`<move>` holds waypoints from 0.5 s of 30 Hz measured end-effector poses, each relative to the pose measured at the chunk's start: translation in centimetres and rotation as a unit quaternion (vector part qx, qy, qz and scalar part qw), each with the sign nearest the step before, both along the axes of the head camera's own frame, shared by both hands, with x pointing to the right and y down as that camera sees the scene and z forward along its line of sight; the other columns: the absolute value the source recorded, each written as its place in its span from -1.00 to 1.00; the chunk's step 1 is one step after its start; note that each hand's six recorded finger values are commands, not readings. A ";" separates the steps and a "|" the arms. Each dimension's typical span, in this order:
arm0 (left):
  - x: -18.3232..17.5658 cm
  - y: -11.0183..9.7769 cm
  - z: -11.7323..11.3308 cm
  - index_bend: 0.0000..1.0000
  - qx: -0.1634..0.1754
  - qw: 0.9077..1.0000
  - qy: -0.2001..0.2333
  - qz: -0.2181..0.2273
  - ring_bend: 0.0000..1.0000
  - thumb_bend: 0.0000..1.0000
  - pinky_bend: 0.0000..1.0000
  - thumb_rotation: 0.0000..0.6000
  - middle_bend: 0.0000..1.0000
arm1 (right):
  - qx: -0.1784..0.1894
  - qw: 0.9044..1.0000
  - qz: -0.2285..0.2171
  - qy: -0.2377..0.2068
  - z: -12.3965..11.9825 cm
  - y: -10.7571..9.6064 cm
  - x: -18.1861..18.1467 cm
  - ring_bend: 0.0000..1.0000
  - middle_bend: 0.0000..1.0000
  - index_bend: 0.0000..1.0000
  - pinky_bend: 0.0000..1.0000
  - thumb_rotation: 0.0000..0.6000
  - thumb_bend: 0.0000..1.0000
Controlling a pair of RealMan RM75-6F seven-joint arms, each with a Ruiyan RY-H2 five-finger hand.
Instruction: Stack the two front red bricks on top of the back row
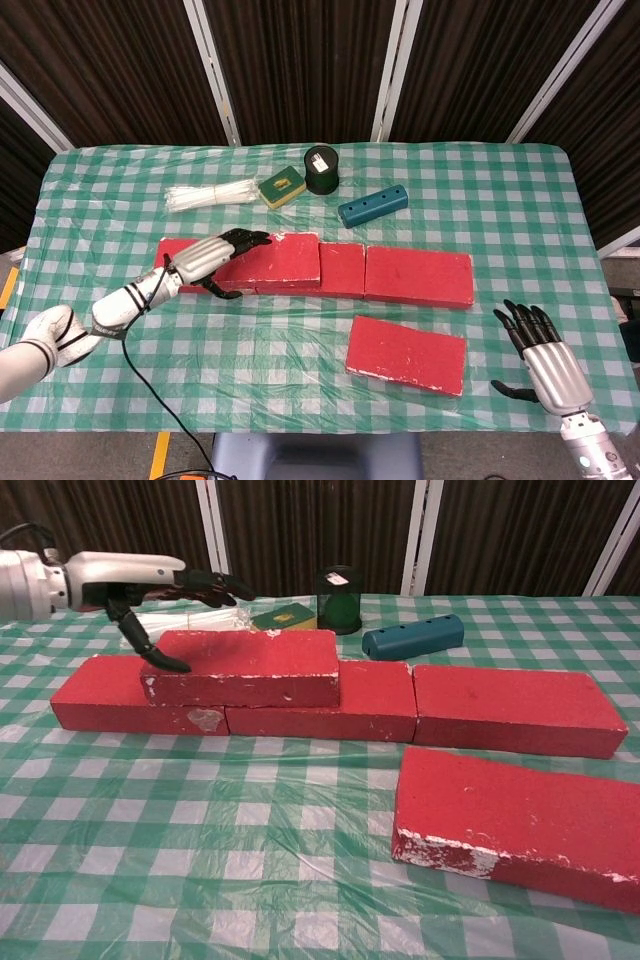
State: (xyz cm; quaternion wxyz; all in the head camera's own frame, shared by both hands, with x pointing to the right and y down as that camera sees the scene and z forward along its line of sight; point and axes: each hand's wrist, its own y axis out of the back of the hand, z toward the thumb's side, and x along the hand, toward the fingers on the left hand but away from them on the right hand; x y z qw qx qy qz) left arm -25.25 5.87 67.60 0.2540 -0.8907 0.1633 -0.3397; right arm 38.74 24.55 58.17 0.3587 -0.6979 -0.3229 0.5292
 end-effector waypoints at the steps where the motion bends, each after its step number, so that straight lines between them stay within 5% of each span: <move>1: -0.5 0.6 -0.5 -1.00 0.006 1.000 0.002 0.002 -1.00 -0.48 -1.00 1.00 -1.00 | -0.008 1.000 0.000 -0.008 0.2 -0.1 -0.3 -1.00 -1.00 -1.00 -1.00 1.00 -0.82; 8: -7.2 7.6 -3.0 -1.00 0.073 0.997 -0.029 -0.013 -1.00 -0.48 -1.00 1.00 -1.00 | -0.104 0.992 -0.010 -0.065 2.5 -0.1 -3.7 -1.00 -1.00 -1.00 -1.00 1.00 -0.82; 15: -13.3 17.1 -5.3 -1.00 0.117 0.986 -0.076 -0.092 -1.00 -0.48 -1.00 1.00 -1.00 | -0.170 0.982 0.003 -0.081 5.0 -0.2 -6.4 -1.00 -1.00 -1.00 -1.00 1.00 -0.82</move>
